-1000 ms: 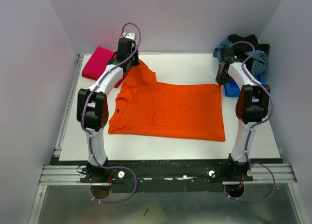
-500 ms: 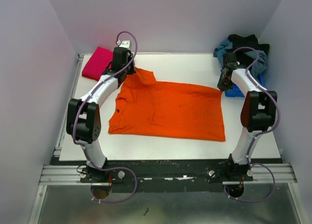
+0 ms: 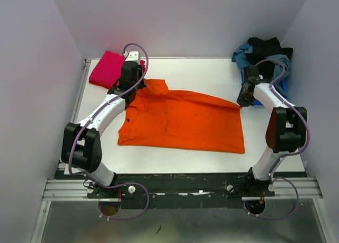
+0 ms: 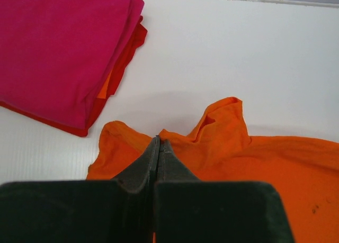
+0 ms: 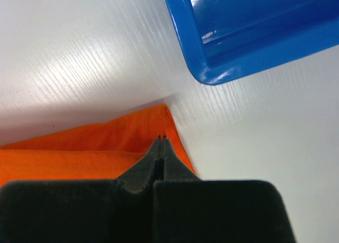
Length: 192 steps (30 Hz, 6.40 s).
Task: Fold and stack the t-shirts
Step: Fold the other side of the tshirt into a rectangle
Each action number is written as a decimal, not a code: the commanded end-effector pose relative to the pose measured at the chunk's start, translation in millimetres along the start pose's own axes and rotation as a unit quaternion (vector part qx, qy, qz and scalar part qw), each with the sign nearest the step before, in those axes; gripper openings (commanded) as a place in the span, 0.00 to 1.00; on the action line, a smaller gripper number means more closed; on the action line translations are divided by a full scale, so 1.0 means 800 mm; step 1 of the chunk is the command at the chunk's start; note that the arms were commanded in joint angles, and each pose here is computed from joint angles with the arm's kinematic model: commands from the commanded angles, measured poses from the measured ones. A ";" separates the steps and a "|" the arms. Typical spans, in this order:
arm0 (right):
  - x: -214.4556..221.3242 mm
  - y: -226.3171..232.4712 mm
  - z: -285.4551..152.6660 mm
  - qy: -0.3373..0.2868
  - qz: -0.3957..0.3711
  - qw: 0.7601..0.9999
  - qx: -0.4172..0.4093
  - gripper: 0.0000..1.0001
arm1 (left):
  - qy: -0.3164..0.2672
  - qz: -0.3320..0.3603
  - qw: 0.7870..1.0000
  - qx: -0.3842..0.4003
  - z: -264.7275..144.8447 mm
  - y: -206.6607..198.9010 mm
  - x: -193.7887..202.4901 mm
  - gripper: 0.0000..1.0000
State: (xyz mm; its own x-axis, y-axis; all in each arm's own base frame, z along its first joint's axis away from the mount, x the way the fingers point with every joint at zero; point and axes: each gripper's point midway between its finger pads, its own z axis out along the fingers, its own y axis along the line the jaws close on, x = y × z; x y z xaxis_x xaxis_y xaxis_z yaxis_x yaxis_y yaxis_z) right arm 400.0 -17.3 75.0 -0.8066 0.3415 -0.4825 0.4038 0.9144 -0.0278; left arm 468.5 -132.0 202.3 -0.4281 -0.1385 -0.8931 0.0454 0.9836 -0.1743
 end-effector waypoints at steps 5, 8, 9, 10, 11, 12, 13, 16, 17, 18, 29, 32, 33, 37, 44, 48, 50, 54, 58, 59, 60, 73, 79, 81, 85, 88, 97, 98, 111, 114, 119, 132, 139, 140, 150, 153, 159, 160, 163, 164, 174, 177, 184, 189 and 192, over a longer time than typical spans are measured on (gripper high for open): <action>0.005 -0.001 -0.018 -0.020 0.032 0.999 -0.021 0.01 | -0.042 -0.011 0.998 -0.048 -0.044 0.028 -0.018 0.00; 0.009 0.001 -0.022 -0.021 0.037 0.999 -0.028 0.01 | -0.045 -0.015 0.998 -0.051 -0.054 0.033 -0.012 0.00; 0.011 0.000 -0.022 -0.021 0.038 0.999 -0.030 0.01 | -0.047 -0.018 0.998 -0.049 -0.056 0.033 -0.010 0.00; 0.012 0.000 -0.025 -0.023 0.039 0.999 -0.031 0.01 | -0.054 -0.021 0.997 -0.045 -0.061 0.031 -0.013 0.00; 0.013 0.000 -0.025 -0.024 0.041 0.998 -0.032 0.01 | -0.055 -0.023 0.997 -0.043 -0.064 0.031 -0.010 0.00; 0.013 -0.001 -0.026 -0.025 0.043 0.998 -0.031 0.01 | -0.054 -0.024 0.997 -0.042 -0.065 0.031 -0.007 0.00; 0.016 -0.002 -0.028 -0.025 0.043 0.998 -0.031 0.01 | -0.055 -0.025 0.997 -0.043 -0.067 0.032 -0.005 0.00; 0.019 -0.006 -0.029 -0.027 0.048 0.998 -0.028 0.01 | -0.045 -0.028 0.997 -0.047 -0.070 0.034 0.010 0.00; 0.021 -0.007 -0.029 -0.027 0.050 0.998 -0.025 0.01 | -0.043 -0.029 0.997 -0.050 -0.072 0.036 0.015 0.00; 0.024 -0.009 -0.027 -0.025 0.051 0.998 -0.023 0.01 | -0.042 -0.031 0.997 -0.054 -0.075 0.039 0.018 0.00; 0.029 -0.016 -0.032 -0.034 0.066 0.997 -0.015 0.01 | -0.015 -0.041 0.997 -0.067 -0.099 0.044 0.058 0.00; 0.026 -0.017 -0.037 -0.042 0.070 0.997 -0.013 0.01 | -0.018 -0.042 0.997 -0.066 -0.106 0.045 0.061 0.00; 0.025 -0.019 -0.038 -0.044 0.069 0.997 -0.012 0.01 | -0.019 -0.041 0.997 -0.064 -0.109 0.044 0.061 0.00; 0.026 -0.020 -0.036 -0.041 0.068 0.997 -0.008 0.01 | -0.012 -0.033 0.997 -0.065 -0.121 0.038 0.065 0.00; 0.034 -0.019 -0.032 -0.038 0.082 0.996 -0.009 0.01 | 0.003 -0.018 0.996 -0.091 -0.135 0.046 0.082 0.00; 0.037 -0.021 -0.032 -0.037 0.088 0.995 -0.008 0.01 | 0.012 -0.015 0.995 -0.096 -0.139 0.050 0.096 0.00; 0.042 -0.022 -0.030 -0.035 0.090 0.995 -0.008 0.01 | 0.015 -0.017 0.995 -0.099 -0.141 0.053 0.103 0.00; 0.051 -0.025 -0.026 -0.034 0.093 0.995 -0.006 0.01 | 0.022 -0.019 0.994 -0.106 -0.149 0.060 0.116 0.00; 0.058 -0.026 -0.022 -0.030 0.092 0.995 -0.004 0.01 | 0.028 -0.026 0.994 -0.106 -0.161 0.067 0.137 0.00; 0.060 -0.026 -0.021 -0.027 0.091 0.995 -0.003 0.01 | 0.028 -0.029 0.994 -0.105 -0.164 0.068 0.140 0.00; 0.061 -0.027 -0.019 -0.025 0.093 0.995 -0.001 0.01 | 0.033 -0.030 0.994 -0.104 -0.166 0.070 0.147 0.00; 0.082 -0.041 -0.013 -0.014 0.091 0.995 0.023 0.01 | 0.086 -0.070 0.990 -0.083 -0.175 0.065 0.210 0.00; 0.095 -0.044 -0.011 -0.007 0.096 0.995 0.026 0.01 | 0.096 -0.080 0.988 -0.093 -0.183 0.073 0.226 0.00; 0.097 -0.045 -0.012 -0.006 0.099 0.995 0.025 0.01 | 0.099 -0.085 0.987 -0.097 -0.185 0.076 0.231 0.00; 0.102 -0.044 -0.011 -0.002 0.096 0.995 0.021 0.09 | 0.104 -0.100 0.985 -0.089 -0.186 0.074 0.243 0.00; 0.106 -0.044 -0.012 -0.001 0.097 0.995 0.016 0.26 | 0.117 -0.115 0.982 -0.092 -0.188 0.074 0.254 0.00; 0.076 -0.022 -0.057 -0.063 0.081 0.992 -0.067 0.44 | 0.075 -0.137 0.986 -0.059 -0.208 0.065 0.223 0.52; 0.073 -0.015 -0.061 -0.063 0.078 0.992 -0.082 0.44 | 0.066 -0.135 0.987 -0.057 -0.212 0.065 0.213 0.55; 0.075 0.052 -0.056 -0.037 0.034 0.985 -0.163 0.38 | 0.036 -0.107 0.993 -0.041 -0.155 0.035 0.148 0.58; 0.067 0.036 -0.038 -0.043 0.046 0.992 -0.109 0.33 | 0.040 -0.106 0.992 -0.055 -0.121 0.038 0.135 0.56; 0.054 0.018 -0.023 -0.045 0.069 0.996 -0.043 0.14 | 0.073 -0.135 0.986 -0.072 -0.060 0.063 0.125 0.50; 0.069 0.003 0.017 -0.002 0.090 0.995 0.032 0.01 | 0.130 -0.160 0.977 -0.053 0.022 0.076 0.148 0.00; 0.079 0.003 0.030 0.024 0.099 0.994 0.030 0.01 | 0.185 -0.153 0.967 -0.089 0.046 0.089 0.186 0.00; 0.080 0.001 0.032 0.028 0.102 0.994 0.029 0.01 | 0.190 -0.154 0.965 -0.098 0.046 0.094 0.192 0.00; 0.083 -0.018 0.042 0.063 0.122 0.989 0.059 0.01 | 0.205 -0.162 0.948 -0.181 0.047 0.141 0.210 0.00; 0.082 -0.022 0.044 0.067 0.127 0.987 0.067 0.01 | 0.198 -0.160 0.949 -0.184 0.044 0.146 0.206 0.00; 0.042 -0.018 0.004 -0.010 0.113 0.993 0.025 0.01 | 0.117 -0.122 0.975 -0.146 0.030 0.122 0.140 0.00; 0.037 -0.006 -0.008 -0.026 0.099 0.995 -0.006 0.01 | 0.089 -0.106 0.979 -0.148 0.022 0.115 0.120 0.00; 0.018 0.036 -0.043 -0.070 0.061 0.990 -0.106 0.01 | 0.053 -0.087 0.982 -0.159 0.003 0.106 0.088 0.00; 0.016 0.050 -0.054 -0.074 0.049 0.987 -0.136 0.01 | 0.050 -0.089 0.982 -0.157 -0.002 0.104 0.084 0.01; 0.099 0.217 -0.122 -0.031 -0.111 0.936 -0.333 0.01 | 0.047 -0.137 0.980 -0.136 -0.043 0.100 0.109 0.00; 0.124 0.267 -0.141 -0.011 -0.131 0.918 -0.375 0.01 | 0.045 -0.156 0.976 -0.147 -0.046 0.112 0.128 0.00; 0.179 0.361 -0.178 0.031 -0.166 0.874 -0.456 0.01 | 0.064 -0.201 0.972 -0.107 -0.014 0.117 0.143 0.00; 0.216 0.405 -0.190 0.067 -0.188 0.850 -0.488 0.01 | 0.102 -0.195 0.970 -0.106 0.016 0.112 0.148 0.00; 0.241 0.426 -0.198 0.084 -0.201 0.831 -0.512 0.01 | 0.129 -0.195 0.965 -0.120 0.025 0.116 0.161 0.00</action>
State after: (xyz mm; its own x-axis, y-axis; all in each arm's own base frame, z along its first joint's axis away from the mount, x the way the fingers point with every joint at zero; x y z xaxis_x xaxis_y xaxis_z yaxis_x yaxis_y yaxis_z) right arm 330.0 358.5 109.0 -0.8609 -0.0487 -0.5065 -0.3784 0.7268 0.5732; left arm 428.7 -52.1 70.6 -0.5353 -0.4945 -0.6848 -0.3633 0.8667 -0.3420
